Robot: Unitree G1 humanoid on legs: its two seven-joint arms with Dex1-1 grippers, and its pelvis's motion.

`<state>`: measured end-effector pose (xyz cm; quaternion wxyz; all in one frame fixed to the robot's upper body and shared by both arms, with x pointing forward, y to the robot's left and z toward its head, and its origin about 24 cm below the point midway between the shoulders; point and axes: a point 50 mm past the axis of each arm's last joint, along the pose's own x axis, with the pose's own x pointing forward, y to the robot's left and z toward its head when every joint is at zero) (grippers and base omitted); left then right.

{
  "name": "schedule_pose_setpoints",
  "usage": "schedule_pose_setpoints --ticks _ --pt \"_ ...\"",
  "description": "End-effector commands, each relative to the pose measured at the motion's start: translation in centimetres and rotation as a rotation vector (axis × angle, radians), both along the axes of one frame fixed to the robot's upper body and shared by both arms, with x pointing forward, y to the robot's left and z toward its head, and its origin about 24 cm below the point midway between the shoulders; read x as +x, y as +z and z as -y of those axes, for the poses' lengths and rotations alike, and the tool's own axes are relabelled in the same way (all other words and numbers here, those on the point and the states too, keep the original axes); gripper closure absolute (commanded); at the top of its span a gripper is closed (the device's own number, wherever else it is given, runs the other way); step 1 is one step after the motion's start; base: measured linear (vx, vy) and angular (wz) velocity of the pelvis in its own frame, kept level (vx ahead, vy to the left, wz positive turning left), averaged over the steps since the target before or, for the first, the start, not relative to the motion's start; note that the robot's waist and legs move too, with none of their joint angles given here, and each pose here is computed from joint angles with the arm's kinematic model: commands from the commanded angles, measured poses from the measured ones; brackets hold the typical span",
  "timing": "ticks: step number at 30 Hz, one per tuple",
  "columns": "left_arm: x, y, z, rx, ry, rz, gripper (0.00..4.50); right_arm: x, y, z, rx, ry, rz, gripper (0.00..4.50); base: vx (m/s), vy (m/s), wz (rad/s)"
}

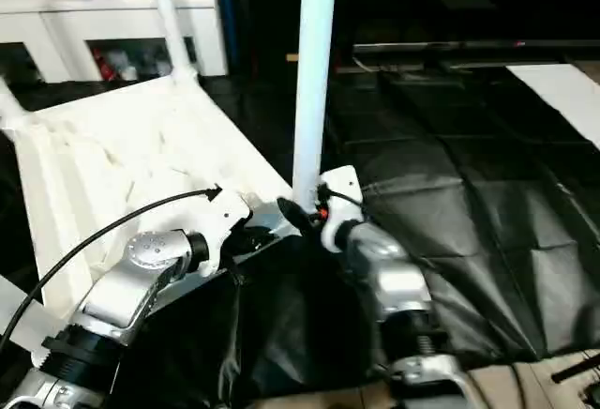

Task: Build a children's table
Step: Rotate leg to tighten

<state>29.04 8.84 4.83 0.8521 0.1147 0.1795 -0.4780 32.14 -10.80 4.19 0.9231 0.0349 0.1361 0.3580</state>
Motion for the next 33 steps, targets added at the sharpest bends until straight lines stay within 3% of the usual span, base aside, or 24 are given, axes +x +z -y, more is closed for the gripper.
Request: schedule_pose_setpoints --ticks 1,5,11,15,18,20,21,28,33 --pt "-1.0 2.0 3.0 -0.143 -0.175 0.050 4.50 -1.3 0.3 -3.4 0.033 0.215 0.006 0.54 0.000 0.000 0.00" --pt "-1.7 1.9 1.8 -0.159 -0.245 0.010 4.50 -2.3 0.4 -0.8 -0.048 0.387 0.011 0.54 0.000 0.000 0.00" --pt "-2.1 1.7 0.4 -0.134 -0.294 -0.022 4.50 -3.5 0.6 0.9 -0.085 0.567 -0.025 0.54 0.000 0.000 0.00" --pt "-2.2 1.7 -1.1 -0.108 -0.327 -0.045 4.50 -4.5 0.6 1.5 -0.093 0.690 -0.077 0.90 0.000 0.000 0.00" --pt "-2.3 1.7 -1.6 -0.094 -0.344 -0.055 4.50 -4.8 0.6 1.5 -0.089 0.731 -0.095 1.26 0.000 0.000 0.00" --pt "-2.3 1.7 -2.0 -0.085 -0.352 -0.061 4.50 -5.0 0.6 1.4 -0.089 0.754 -0.101 1.26 0.000 0.000 0.00" --pt "-2.3 1.7 -2.1 -0.080 -0.359 -0.065 4.50 -5.2 0.6 1.3 -0.087 0.769 -0.107 1.50 0.000 0.000 0.00" --pt "-2.3 1.8 -2.1 -0.088 -0.363 -0.068 4.50 -5.5 0.4 1.2 -0.087 0.778 -0.110 1.89 0.000 0.000 0.00" --pt "-1.8 1.8 -1.0 -0.117 -0.299 -0.044 4.50 -4.3 0.0 0.6 -0.078 0.604 -0.060 1.94 0.000 0.000 0.00"
